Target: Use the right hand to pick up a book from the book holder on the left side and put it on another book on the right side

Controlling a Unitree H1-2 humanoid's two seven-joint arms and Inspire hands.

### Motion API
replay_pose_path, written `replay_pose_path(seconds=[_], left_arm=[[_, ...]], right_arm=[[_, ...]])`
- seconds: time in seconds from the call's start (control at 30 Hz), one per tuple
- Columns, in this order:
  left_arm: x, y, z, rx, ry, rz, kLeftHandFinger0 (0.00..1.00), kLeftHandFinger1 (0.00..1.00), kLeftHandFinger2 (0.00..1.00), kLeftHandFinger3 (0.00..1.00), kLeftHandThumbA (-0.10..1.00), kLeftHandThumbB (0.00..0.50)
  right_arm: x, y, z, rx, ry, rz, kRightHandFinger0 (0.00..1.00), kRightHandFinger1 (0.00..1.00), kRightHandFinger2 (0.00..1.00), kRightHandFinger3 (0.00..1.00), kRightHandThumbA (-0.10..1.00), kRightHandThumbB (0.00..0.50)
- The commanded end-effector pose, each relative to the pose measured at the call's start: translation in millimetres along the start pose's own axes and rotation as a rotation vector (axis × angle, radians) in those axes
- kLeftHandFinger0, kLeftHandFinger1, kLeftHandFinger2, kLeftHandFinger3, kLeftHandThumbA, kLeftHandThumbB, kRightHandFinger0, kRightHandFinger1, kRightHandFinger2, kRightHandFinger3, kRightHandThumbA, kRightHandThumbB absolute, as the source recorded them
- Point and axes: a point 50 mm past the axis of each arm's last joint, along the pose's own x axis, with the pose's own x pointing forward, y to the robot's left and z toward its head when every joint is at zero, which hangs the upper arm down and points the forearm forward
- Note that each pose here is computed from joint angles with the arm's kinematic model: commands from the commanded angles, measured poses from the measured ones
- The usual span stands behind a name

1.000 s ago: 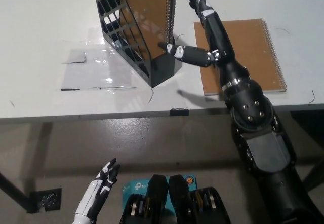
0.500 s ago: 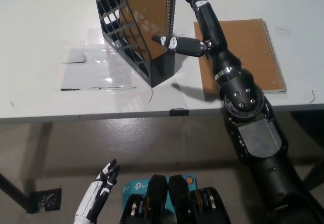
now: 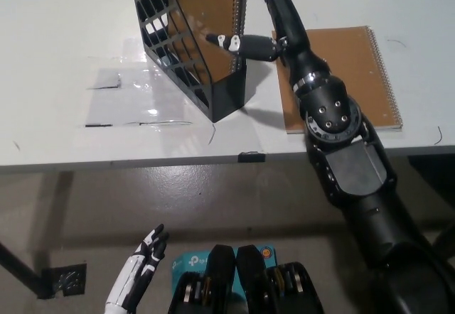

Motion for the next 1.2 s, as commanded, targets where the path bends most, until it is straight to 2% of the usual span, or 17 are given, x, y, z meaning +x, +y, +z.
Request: replay_pose_path(seconds=[0.0, 0.17, 0.43, 0.47, 0.57, 0.8, 1.17], left_arm=[[1.1, 0.6, 9.0, -0.004, -0.053, -0.011, 1.00, 1.00, 1.00, 1.00, 0.93, 0.158], [0.0, 0.3, 8.3, 0.001, -0.053, -0.014, 1.00, 1.00, 1.00, 1.00, 0.93, 0.166], [0.7, 0.2, 8.2, 0.004, -0.049, -0.016, 1.00, 1.00, 1.00, 1.00, 0.95, 0.189], [0.9, -0.2, 8.5, -0.001, -0.051, -0.015, 1.00, 1.00, 1.00, 1.00, 0.94, 0.176], [0.3, -0.2, 9.2, -0.010, -0.041, -0.013, 1.00, 1.00, 1.00, 1.00, 0.93, 0.191], [1.2, -0.6, 8.0, 0.013, -0.059, -0.017, 0.99, 1.00, 1.00, 1.00, 0.94, 0.162], [1.3, 0.0, 12.2, 0.016, -0.060, -0.012, 0.97, 1.00, 1.00, 1.00, 0.94, 0.148]], right_arm=[[28.0, -4.0, 33.9, 0.021, -0.099, -0.029, 1.00, 1.00, 1.00, 1.00, 1.00, 0.311], [34.9, -1.9, 35.3, 0.031, -0.093, -0.025, 1.00, 1.00, 1.00, 1.00, 1.00, 0.284], [47.0, 6.4, 36.9, 0.062, -0.057, -0.016, 1.00, 1.00, 1.00, 1.00, 1.00, 0.329], [48.2, 7.4, 36.4, 0.062, -0.052, -0.015, 1.00, 1.00, 1.00, 1.00, 1.00, 0.328], [51.9, 10.7, 34.3, 0.062, -0.040, -0.006, 1.00, 1.00, 1.00, 1.00, 1.00, 0.328], [63.4, 13.6, 31.7, 0.091, 0.025, 0.010, 1.00, 1.00, 1.00, 1.00, 1.00, 0.356], [64.1, 14.2, 18.7, 0.083, 0.073, 0.009, 1.00, 1.00, 1.00, 1.00, 1.00, 0.329]])
